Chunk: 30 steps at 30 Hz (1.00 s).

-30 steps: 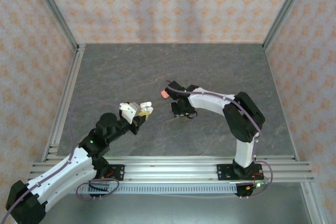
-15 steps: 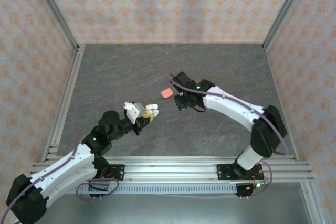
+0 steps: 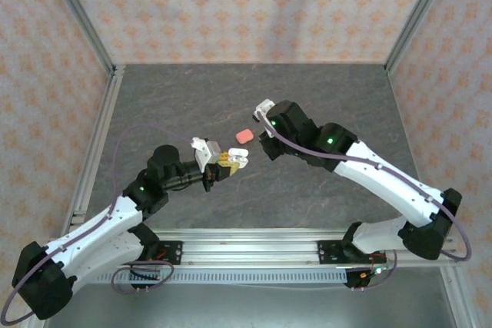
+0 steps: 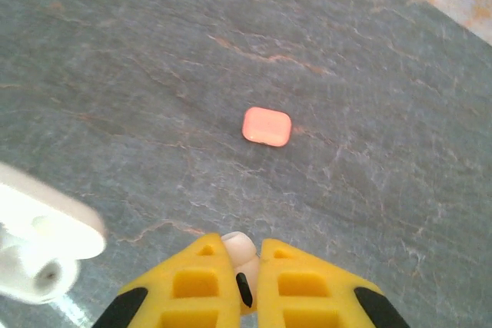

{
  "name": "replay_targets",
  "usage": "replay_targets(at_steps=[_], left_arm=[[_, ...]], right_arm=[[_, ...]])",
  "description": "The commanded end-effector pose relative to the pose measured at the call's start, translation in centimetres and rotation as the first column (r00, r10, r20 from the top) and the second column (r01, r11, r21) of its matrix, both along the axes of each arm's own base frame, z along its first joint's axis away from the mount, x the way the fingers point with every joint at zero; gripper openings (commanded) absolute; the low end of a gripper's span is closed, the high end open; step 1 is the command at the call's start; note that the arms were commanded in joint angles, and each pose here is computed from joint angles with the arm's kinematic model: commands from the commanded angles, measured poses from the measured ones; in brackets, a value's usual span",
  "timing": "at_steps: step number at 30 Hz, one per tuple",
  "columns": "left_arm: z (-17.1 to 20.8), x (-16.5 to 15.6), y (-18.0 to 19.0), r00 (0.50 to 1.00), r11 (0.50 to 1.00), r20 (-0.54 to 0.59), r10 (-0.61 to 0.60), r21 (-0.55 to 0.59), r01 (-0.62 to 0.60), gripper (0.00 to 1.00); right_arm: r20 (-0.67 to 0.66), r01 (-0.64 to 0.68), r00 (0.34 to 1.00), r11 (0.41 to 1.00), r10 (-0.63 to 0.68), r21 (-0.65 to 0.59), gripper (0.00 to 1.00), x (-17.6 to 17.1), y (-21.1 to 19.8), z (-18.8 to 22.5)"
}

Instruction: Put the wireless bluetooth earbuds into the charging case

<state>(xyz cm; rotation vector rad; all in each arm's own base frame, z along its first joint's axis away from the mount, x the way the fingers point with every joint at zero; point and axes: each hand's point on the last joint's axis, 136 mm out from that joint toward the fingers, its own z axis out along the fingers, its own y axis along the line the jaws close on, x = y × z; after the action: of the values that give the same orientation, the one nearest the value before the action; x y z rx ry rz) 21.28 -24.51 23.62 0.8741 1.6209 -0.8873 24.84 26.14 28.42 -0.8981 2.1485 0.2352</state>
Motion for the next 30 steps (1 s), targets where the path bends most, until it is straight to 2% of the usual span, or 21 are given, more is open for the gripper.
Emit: replay_targets(at_steps=[1, 11, 30], left_arm=[[2.2, -0.9, -0.6, 0.998, 0.997, 0.021, -0.058, -0.041, 0.059, 0.00], [3.6, -1.3, -0.5, 0.998, 0.996, 0.029, -0.062, -0.060, 0.063, 0.00], [4.9, -1.2, -0.4, 0.998, 0.993, 0.037, -0.048, -0.103, 0.052, 0.00]], right_arm=[[0.032, -0.107, 0.994, 0.994, 0.106, 0.012, 0.08, -1.6, 0.6, 2.1], [0.043, -0.269, 0.962, 0.963, 0.269, 0.011, 0.08, -4.2, 3.1, 2.5], [0.054, -0.312, 0.948, 0.949, 0.314, -0.045, 0.07, -4.7, 3.9, 1.4]])
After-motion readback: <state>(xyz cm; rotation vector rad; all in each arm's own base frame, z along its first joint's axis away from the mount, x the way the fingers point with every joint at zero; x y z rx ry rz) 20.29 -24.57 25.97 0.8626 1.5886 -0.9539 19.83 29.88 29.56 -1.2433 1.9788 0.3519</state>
